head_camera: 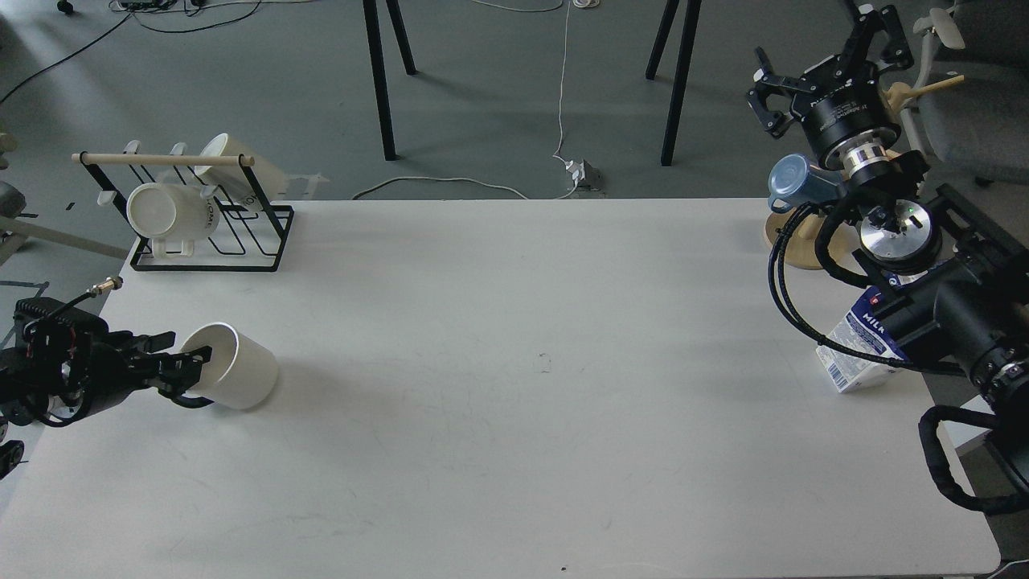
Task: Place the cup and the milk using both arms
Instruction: 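Grasp the white mug with the left gripper and lift it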
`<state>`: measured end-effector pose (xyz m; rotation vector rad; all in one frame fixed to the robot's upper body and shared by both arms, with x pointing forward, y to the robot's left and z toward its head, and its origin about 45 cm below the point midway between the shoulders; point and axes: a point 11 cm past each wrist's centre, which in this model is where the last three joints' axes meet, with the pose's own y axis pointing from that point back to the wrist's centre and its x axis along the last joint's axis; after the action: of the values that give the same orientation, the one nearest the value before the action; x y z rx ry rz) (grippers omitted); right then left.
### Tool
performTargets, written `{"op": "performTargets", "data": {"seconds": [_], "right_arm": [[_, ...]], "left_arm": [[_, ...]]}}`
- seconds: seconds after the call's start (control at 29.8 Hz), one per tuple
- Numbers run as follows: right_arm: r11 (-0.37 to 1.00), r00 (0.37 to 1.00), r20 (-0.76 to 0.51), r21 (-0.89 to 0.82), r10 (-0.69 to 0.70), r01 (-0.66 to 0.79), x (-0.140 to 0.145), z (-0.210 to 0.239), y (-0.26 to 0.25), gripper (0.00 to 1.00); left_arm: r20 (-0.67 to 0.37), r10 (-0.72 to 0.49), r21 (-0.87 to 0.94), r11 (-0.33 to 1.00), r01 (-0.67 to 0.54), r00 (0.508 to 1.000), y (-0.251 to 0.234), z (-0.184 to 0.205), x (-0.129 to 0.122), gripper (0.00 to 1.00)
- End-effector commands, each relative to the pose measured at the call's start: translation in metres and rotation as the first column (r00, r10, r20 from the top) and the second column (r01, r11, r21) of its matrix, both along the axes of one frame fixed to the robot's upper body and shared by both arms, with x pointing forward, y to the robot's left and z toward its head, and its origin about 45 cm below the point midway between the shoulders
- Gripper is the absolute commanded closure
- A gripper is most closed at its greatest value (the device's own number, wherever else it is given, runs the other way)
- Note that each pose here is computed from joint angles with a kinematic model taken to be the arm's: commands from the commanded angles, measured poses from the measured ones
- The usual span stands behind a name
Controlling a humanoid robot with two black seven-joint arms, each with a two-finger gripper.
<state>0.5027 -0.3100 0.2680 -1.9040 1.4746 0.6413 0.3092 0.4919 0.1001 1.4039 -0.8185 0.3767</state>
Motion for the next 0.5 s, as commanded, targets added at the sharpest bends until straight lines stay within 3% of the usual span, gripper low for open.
{"op": "performTargets", "data": {"seconds": [0.0, 0.07, 0.3, 0.47], "right_arm": [[1.000, 1.000, -0.002, -0.001, 0.000, 0.000, 0.000, -0.001, 0.000, 0.01], [1.000, 1.000, -0.001, -0.002, 0.000, 0.000, 0.000, -0.001, 0.000, 0.01], [1.000, 1.000, -0.004, -0.009, 0.002, -0.002, -0.001, -0.002, 0.000, 0.01], [1.000, 1.000, -0.007, -0.009, 0.000, -0.001, -0.001, -0.003, 0.000, 0.01]], "left_arm": [[0.009, -0.002, 0.000, 1.000, 0.002, 1.000, -0.001, 0.003, 0.003, 0.82], [0.005, -0.001, 0.001, 1.000, 0.001, 1.000, 0.000, 0.003, 0.003, 0.96], [0.016, -0.007, -0.007, 1.000, 0.007, 1.000, -0.003, 0.006, 0.007, 1.00], [0.032, -0.044, -0.040, 0.998, 0.045, 0.999, -0.024, 0.022, 0.028, 1.00]]}}
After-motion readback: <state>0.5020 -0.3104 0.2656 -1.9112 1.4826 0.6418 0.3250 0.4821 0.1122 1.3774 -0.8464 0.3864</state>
